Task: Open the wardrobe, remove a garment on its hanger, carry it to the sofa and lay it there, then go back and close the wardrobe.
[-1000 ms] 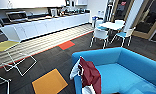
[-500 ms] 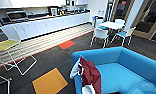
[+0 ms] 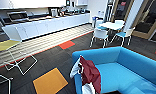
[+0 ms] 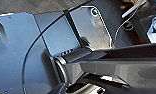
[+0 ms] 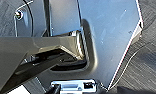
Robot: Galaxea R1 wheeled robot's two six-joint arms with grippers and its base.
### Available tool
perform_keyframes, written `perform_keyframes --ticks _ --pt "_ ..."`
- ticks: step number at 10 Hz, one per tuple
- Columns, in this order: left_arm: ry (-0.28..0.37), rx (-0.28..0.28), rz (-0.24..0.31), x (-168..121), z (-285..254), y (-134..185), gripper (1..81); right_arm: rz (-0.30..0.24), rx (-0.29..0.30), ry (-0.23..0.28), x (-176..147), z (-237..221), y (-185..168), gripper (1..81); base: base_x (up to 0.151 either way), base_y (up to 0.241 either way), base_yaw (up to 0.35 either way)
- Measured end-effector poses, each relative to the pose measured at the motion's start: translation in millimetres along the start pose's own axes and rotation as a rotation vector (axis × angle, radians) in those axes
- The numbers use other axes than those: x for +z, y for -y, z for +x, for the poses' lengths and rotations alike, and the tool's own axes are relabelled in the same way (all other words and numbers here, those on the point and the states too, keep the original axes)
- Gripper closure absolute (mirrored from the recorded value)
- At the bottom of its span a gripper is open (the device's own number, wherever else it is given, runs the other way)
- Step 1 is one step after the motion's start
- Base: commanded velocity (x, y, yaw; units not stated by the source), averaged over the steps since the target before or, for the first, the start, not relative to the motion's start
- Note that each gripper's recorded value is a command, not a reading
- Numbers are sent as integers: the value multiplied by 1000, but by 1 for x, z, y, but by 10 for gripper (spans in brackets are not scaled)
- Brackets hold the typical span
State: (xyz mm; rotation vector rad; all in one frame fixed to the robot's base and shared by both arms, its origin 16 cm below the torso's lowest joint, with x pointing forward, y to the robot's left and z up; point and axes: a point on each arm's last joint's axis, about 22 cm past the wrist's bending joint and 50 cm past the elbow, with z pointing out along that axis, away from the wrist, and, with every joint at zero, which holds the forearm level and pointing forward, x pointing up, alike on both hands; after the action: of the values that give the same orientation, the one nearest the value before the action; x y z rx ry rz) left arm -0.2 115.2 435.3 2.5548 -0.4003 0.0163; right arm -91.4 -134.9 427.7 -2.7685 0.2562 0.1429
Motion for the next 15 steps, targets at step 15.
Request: perform_keyframes --ticks 15 --pt "3 2 4 -1 -1 4 10 0 -1 -4 0 4 0 10 0 0 88"
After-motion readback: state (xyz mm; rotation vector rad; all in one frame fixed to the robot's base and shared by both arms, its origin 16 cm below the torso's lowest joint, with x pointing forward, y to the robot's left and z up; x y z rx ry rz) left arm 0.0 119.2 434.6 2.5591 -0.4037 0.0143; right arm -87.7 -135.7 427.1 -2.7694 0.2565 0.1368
